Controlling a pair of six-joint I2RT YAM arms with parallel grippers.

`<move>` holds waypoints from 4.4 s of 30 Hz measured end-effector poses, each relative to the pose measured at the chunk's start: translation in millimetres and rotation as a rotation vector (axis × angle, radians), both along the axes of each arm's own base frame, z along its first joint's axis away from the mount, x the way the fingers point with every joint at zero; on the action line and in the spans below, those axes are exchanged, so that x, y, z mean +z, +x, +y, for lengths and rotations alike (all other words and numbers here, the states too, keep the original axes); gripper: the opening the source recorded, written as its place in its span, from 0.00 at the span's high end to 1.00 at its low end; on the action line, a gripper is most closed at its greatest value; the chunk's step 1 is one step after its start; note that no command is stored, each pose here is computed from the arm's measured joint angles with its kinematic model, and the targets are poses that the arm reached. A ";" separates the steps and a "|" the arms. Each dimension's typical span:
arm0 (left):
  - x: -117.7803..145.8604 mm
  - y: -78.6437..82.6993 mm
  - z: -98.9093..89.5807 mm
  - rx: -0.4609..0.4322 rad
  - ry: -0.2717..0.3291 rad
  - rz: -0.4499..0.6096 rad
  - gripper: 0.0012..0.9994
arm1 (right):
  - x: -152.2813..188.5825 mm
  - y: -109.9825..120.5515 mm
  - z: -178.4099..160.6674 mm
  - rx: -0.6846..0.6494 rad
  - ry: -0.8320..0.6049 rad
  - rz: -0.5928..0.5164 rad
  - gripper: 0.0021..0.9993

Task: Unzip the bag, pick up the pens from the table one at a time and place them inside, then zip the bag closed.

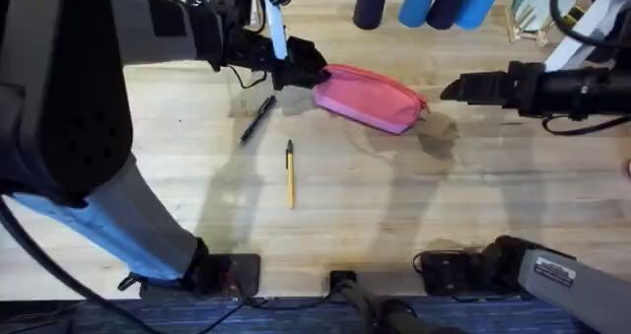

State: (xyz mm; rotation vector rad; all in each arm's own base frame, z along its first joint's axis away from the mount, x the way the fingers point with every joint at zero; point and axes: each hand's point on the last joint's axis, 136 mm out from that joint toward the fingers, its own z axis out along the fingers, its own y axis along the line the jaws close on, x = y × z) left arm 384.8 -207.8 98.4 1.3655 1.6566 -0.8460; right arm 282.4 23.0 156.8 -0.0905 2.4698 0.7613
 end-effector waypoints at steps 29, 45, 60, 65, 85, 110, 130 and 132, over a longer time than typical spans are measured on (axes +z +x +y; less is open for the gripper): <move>-0.1 -0.1 0.0 0.000 0.000 0.000 0.96 | -55.5 26.2 19.7 0.193 -0.029 0.030 0.01; 0.0 0.0 0.0 0.000 0.000 0.000 0.96 | -57.0 38.7 34.6 0.250 -0.048 -0.028 0.12; 0.0 0.0 0.0 0.000 0.000 0.000 0.96 | -68.6 38.8 39.3 0.266 -0.036 0.004 0.69; -0.2 -0.1 0.0 0.000 0.000 0.001 0.96 | -68.5 39.1 39.3 0.265 -0.037 0.003 0.78; 0.4 -2.1 -3.1 -0.010 -0.004 0.002 0.96 | -62.9 29.4 37.0 0.255 -0.055 0.085 0.96; 5.1 -11.9 -14.2 -0.056 -0.038 0.015 0.96 | -14.6 32.8 23.2 0.261 -0.321 -0.042 0.97; -5.4 7.7 11.7 0.045 0.035 -0.002 0.96 | 11.3 81.5 91.7 0.422 -0.481 -0.376 0.97; -6.2 8.9 13.6 0.052 0.041 -0.003 0.96 | 10.0 88.6 99.2 0.417 -0.475 -0.386 0.97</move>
